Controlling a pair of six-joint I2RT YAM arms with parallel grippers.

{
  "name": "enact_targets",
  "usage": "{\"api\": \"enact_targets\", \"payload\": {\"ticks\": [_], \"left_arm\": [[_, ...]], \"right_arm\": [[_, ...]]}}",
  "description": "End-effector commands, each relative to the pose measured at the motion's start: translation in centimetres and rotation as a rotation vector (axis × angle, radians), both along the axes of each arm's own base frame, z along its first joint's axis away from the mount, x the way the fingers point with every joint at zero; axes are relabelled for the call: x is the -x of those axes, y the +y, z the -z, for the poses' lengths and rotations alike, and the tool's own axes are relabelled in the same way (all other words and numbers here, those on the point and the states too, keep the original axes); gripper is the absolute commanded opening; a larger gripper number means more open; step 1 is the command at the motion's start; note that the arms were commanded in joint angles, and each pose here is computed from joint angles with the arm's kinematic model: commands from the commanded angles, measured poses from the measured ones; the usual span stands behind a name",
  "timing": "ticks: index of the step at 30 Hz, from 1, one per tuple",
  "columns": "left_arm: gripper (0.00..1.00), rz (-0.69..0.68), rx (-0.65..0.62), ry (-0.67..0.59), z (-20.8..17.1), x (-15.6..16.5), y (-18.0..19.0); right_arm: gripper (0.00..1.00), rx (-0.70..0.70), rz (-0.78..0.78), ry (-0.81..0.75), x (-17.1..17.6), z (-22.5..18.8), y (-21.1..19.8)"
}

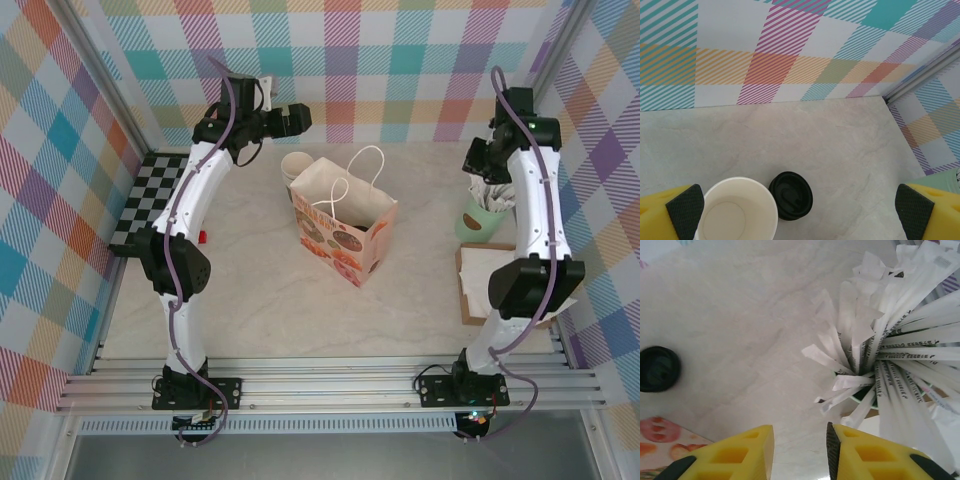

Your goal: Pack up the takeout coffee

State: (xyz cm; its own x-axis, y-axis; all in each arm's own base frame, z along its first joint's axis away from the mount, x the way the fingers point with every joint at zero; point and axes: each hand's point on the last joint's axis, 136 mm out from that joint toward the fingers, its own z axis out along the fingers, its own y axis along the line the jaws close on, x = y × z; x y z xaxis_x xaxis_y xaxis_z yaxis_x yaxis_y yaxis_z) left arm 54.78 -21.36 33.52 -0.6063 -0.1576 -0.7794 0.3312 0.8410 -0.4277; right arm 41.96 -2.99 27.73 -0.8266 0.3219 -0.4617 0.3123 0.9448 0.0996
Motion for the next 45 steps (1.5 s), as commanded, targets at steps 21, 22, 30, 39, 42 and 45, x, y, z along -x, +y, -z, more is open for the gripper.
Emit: {"api": "enact_targets", "payload": {"ticks": [21, 22, 30, 39, 42, 45], "left_arm": [[1.0, -0.003, -0.006, 0.007, -0.1, 0.5, -0.5], [1.0, 0.0, -0.006, 0.007, 0.0, 0.5, -0.6], [1.0, 0.004, -0.008, 0.015, 0.3, 0.5, -0.7], [1.0, 0.001, -0.015, 0.011, 0.1, 0.6, -0.5], [1.0, 0.0, -0.018, 0.011, 0.0, 0.7, -0.5], [1.0, -0.001, -0.02, 0.011, 0.0, 0.7, -0.4]], "right_arm": [[0.32, 0.428, -0.241, 0.35, 3.0, 4.4, -2.0], [0.32, 0.434, -0.246, 0.357, 3.1, 4.6, -2.1], [0.31, 0.439, -0.265, 0.358, 2.2, 5.5, -2.0], [0.24, 0.464, -0.264, 0.34, 1.3, 6.1, -2.3], [0.23, 0.488, -0.29, 0.349, 1.3, 6.1, -2.6], [0.17, 0.506, -0.287, 0.354, 1.3, 6.3, -2.8]]}}
